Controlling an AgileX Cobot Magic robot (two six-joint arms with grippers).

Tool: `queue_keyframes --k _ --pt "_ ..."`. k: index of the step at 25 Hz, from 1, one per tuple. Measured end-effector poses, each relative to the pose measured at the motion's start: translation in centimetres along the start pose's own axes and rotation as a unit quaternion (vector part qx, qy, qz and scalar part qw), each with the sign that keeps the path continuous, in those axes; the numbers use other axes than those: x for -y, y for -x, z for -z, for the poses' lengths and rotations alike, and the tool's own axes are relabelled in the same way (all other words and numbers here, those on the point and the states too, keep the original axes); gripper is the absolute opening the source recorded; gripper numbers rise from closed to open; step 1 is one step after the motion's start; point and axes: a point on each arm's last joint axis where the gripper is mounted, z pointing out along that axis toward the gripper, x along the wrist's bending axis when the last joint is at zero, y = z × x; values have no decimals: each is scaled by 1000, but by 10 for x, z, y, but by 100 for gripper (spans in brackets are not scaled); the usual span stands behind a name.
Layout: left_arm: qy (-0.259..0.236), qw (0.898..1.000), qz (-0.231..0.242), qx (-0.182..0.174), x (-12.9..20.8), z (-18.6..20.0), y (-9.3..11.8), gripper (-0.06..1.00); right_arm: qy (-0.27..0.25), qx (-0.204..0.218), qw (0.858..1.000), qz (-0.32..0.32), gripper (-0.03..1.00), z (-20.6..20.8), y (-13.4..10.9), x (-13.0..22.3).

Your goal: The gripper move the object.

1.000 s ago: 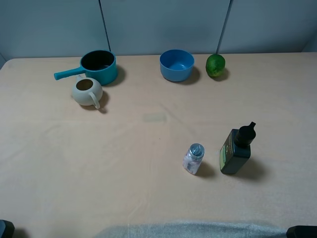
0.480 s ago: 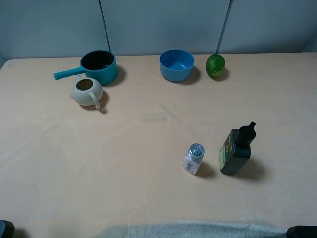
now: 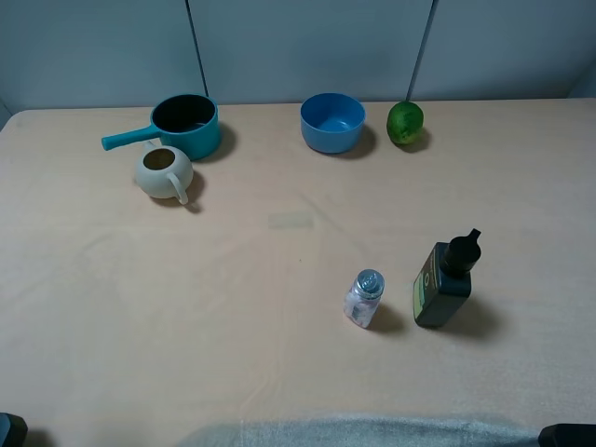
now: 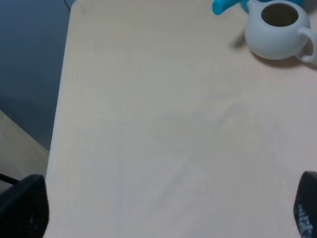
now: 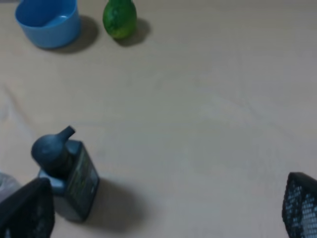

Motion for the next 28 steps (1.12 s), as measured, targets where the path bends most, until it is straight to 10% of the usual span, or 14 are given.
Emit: queue_keyframes --k 28 --pt "0 1000 0 0 0 0 0 99 49 30 998 15 69 -23 6 16"
